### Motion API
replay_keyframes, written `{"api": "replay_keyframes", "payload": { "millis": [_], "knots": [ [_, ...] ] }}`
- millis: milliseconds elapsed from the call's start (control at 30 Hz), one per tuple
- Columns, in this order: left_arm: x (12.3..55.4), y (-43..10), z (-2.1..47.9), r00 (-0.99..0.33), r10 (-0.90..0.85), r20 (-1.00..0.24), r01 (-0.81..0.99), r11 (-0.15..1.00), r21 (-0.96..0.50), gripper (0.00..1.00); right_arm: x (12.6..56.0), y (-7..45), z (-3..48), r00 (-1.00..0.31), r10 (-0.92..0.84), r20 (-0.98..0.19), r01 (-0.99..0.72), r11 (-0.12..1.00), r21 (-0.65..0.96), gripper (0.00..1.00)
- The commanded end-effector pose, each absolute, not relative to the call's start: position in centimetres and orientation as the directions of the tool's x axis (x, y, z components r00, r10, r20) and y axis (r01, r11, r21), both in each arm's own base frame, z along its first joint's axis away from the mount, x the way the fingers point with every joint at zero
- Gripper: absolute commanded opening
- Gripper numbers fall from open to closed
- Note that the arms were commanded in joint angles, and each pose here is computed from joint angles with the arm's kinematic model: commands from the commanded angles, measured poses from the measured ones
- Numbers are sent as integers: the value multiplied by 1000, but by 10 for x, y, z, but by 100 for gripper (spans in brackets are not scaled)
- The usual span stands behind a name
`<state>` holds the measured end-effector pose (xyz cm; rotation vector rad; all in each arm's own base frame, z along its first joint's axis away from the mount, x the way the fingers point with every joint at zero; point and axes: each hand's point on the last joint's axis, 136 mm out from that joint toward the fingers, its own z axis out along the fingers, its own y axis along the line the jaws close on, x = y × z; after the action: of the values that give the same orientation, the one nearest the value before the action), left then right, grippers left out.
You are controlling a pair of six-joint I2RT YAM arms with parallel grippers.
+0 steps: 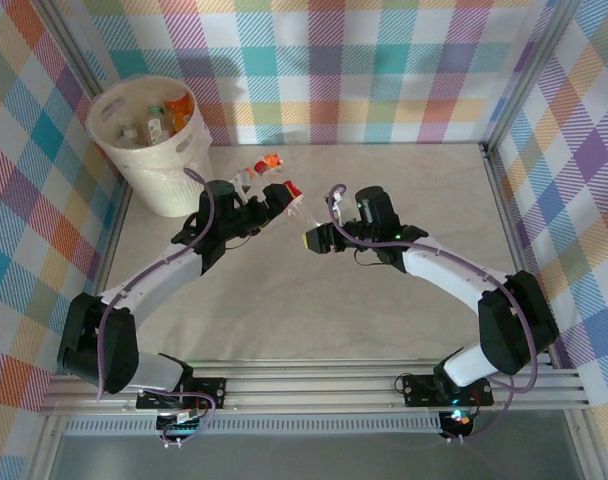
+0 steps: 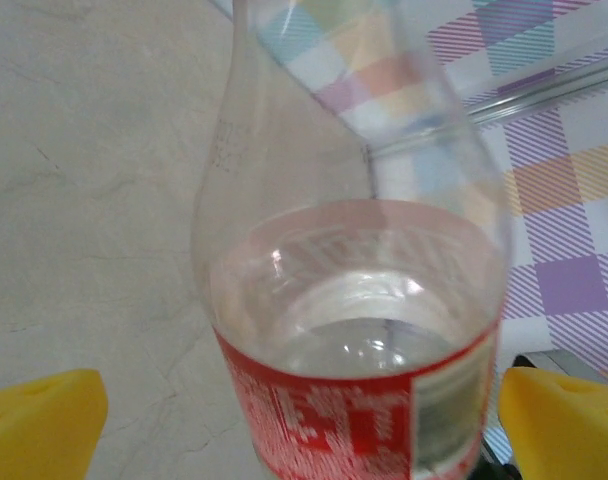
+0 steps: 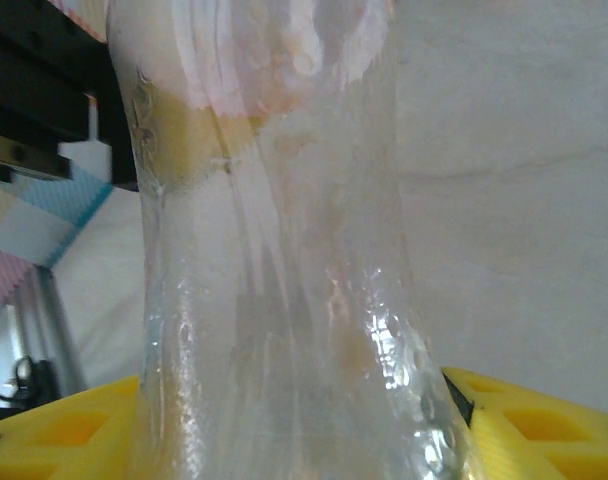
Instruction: Put the plastic bottles in the bin
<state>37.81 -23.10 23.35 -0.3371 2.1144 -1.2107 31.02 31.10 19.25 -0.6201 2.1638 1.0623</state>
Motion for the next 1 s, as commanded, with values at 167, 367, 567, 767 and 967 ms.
{"api": "replay_keyframes", "payload": {
  "millis": [167,367,567,767,967],
  "knots": [
    [389,-251,254,-720,-525,-453,173,497,-851,94,283,338,216,-751,-109,-651,-635,391,667,48],
    [392,-263,260,-737,-515,-438,214,437,-874,69,284,342,214,-758,-125,-640,-631,387,672,50],
    [392,-261,261,-727,-526,-441,214,437,-874,59,278,338,218,-690,-211,-692,-710,379,593,74],
    [391,-245,263,-685,-541,-488,193,512,-837,59,280,323,229,-613,-232,-755,-757,444,479,95],
    [386,-226,266,-637,-540,-550,171,597,-784,59,278,302,238,-527,-296,-796,-794,505,338,100]
  ]
}}
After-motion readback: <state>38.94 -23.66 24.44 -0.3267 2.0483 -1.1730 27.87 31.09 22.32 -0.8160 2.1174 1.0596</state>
